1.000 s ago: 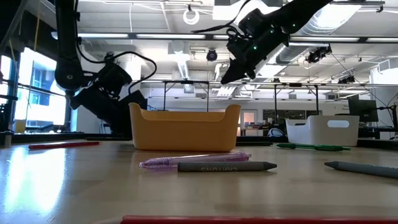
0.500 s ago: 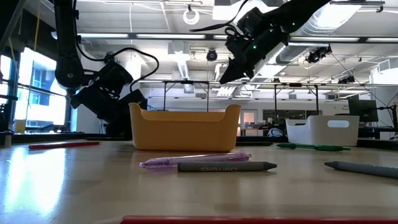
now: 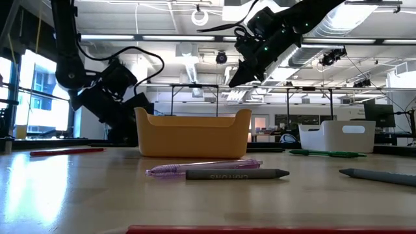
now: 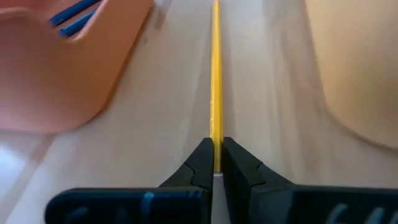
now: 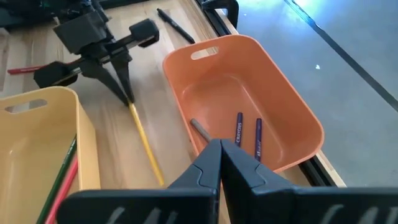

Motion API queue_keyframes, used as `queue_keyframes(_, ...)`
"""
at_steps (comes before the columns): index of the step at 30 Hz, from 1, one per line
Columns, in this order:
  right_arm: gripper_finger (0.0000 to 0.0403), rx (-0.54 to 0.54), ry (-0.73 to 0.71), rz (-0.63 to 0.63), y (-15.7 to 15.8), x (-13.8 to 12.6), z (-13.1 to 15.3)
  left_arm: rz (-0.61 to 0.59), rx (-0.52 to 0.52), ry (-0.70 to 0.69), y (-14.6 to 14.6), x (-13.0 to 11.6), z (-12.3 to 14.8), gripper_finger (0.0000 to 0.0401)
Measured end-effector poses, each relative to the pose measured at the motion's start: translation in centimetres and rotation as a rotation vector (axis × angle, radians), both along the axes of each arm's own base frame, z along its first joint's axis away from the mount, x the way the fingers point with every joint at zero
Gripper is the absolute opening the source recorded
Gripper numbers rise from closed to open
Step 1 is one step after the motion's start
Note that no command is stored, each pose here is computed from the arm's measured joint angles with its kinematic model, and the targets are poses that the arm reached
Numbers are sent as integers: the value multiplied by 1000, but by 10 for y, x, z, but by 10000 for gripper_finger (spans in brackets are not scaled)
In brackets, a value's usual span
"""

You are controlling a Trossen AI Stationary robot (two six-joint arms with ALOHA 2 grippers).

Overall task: Sort crayons/erasers/pens/pencils in bins
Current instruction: Put the yellow pencil into the yellow bin

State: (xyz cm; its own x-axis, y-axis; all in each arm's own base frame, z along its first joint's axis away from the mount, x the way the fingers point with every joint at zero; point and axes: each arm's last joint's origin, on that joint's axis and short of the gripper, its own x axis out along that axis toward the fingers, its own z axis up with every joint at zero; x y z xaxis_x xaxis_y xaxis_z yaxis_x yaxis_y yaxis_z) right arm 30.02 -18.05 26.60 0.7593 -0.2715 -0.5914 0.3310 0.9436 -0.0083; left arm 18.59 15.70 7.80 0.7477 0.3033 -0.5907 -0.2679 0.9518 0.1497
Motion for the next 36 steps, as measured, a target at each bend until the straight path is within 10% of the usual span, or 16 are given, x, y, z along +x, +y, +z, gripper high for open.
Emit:
queue_keyframes(19, 0, -4, 11, 16, 3, 1, -1, 143, -31, -3, 1, -8, 31, 3)
queue_keyframes(36, 0, -18, 14, 26, 3, 1, -1, 115, -82, 26, 29, 12, 33, 114)
